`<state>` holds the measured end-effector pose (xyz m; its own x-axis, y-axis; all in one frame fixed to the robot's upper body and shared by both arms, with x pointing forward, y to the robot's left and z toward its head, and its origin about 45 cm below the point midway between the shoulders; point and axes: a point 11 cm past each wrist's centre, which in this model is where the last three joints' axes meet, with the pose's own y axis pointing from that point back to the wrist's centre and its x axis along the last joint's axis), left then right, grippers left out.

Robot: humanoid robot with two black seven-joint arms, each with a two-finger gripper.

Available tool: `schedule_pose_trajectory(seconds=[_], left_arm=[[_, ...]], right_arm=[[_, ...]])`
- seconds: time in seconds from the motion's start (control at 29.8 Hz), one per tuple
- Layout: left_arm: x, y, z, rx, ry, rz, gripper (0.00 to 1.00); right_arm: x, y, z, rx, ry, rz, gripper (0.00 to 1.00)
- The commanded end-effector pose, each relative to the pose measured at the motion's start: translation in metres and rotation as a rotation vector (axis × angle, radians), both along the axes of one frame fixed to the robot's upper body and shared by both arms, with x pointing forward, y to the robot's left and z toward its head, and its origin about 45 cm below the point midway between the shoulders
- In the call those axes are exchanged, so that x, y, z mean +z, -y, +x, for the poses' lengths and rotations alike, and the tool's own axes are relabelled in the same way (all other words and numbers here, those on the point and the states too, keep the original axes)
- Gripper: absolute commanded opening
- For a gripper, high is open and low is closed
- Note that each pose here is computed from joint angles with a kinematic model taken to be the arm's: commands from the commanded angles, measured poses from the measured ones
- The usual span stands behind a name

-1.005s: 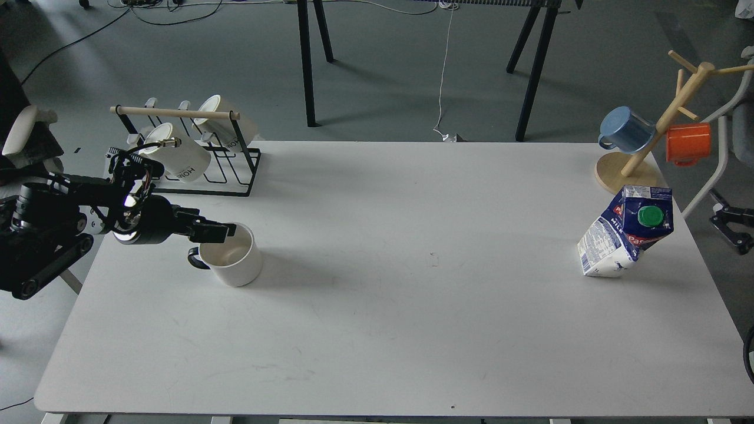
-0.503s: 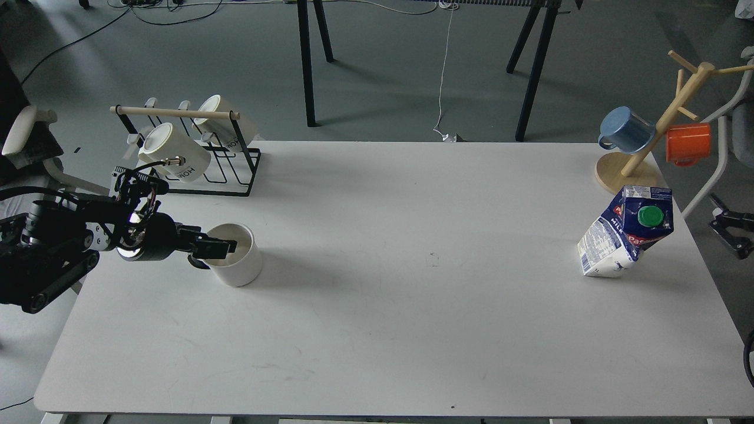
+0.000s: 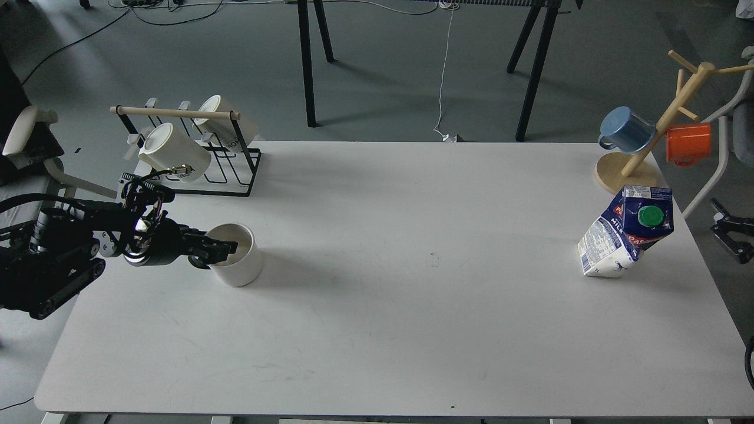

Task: Place cup and milk with both arms
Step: 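Hook the left gripper into the white mug's rim and grasp it, then drag the white mug with the left gripper toward the table center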

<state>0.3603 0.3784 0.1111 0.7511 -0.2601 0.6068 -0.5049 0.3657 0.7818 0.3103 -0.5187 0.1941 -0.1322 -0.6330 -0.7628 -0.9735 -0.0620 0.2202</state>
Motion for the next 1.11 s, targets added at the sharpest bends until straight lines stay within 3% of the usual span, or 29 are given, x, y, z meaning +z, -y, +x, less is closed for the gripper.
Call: schedule_pose_trajectory(seconds=[0.0, 0.3, 0.44, 0.64, 0.74, 0.84, 1.07], left_arm=[[-0.001, -0.001, -0.001, -0.012, 0.01, 0.01, 0.0], [0.005, 0.004, 0.002, -0.024, 0.008, 0.004, 0.0], [0.029, 0.015, 0.011, -0.055, 0.024, -0.023, 0.0], [0.096, 0.083, 0.043, -0.143, 0.025, -0.155, 0.0], [0.113, 0.141, 0.058, -0.239, 0.045, -0.208, 0.0], [0.106, 0.189, 0.057, -0.313, 0.032, -0.246, 0.0], [0.059, 0.24, 0.05, -0.365, -0.026, -0.202, 0.0]], right_arm=[[-0.001, 0.001, -0.001, -0.002, -0.002, 0.001, 0.95], [-0.002, 0.001, -0.002, -0.002, -0.005, 0.001, 0.95], [-0.002, 0.001, -0.002, -0.002, -0.005, 0.001, 0.94], [-0.001, 0.001, -0.002, -0.004, -0.004, 0.0, 0.94], [-0.002, 0.002, -0.003, -0.006, -0.007, -0.001, 0.94], [-0.003, 0.003, -0.003, -0.007, -0.01, -0.003, 0.94], [-0.006, 0.004, -0.007, -0.012, -0.019, -0.004, 0.94]])
